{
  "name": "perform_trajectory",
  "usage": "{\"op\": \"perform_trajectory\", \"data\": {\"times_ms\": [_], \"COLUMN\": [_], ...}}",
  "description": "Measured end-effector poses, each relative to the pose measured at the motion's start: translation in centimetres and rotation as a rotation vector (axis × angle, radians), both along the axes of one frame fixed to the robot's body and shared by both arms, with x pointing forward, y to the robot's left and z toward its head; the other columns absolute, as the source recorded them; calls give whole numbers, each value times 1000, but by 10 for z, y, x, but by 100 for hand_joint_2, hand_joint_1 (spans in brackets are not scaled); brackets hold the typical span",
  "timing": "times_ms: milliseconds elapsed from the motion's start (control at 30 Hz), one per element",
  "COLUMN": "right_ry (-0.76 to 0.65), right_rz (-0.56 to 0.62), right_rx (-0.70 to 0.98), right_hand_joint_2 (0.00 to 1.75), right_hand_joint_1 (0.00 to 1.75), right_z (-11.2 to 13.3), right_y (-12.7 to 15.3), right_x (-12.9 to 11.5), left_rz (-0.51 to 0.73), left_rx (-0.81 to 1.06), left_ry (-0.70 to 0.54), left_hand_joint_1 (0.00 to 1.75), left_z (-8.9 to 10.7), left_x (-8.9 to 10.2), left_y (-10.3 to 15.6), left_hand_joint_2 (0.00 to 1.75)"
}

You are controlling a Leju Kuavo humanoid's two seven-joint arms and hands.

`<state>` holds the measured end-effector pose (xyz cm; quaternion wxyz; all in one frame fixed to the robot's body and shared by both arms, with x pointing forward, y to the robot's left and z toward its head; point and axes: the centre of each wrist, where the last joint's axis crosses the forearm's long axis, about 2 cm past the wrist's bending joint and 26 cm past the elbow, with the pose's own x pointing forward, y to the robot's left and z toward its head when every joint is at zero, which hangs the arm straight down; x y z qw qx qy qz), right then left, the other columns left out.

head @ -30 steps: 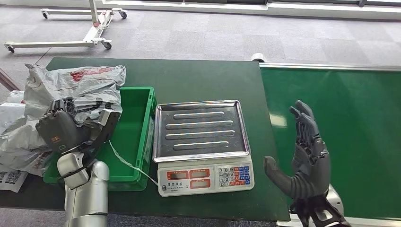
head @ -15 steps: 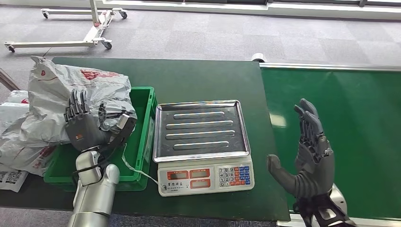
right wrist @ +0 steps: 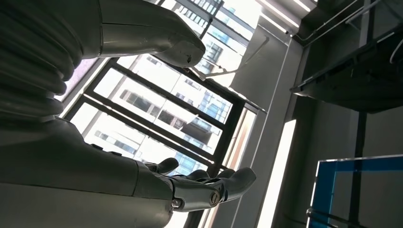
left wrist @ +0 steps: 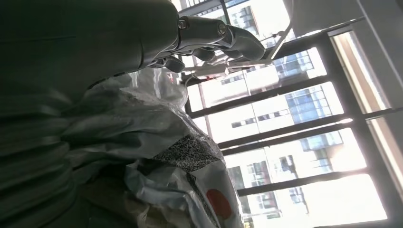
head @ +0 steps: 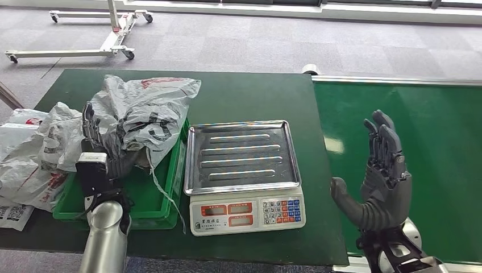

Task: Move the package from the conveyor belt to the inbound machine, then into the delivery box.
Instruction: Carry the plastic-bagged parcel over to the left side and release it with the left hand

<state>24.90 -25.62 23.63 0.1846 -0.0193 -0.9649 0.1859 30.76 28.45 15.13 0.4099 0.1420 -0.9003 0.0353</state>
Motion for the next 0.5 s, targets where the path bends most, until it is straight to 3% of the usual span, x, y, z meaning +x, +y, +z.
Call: {"op": "perform_trajectory", "data": {"times_ms": [300, 500], "right_ry": [9, 14], "right_rz": [-5, -4], "right_rx": [4, -3], "right_hand_joint_2": [175, 175], "right_hand_joint_1": [0, 0], "right_z": [-2, -3], "right_y": [0, -2], "right_x": [1, 2], "left_rz": [-123, -125], "left_rx": [-78, -46], "left_ry": [-169, -225], "left_hand_joint_1": [0, 0], "left_z": [21, 34], "left_x": [-27, -38], "left_y": [-6, -12], "left_hand_joint_2": [175, 175]}}
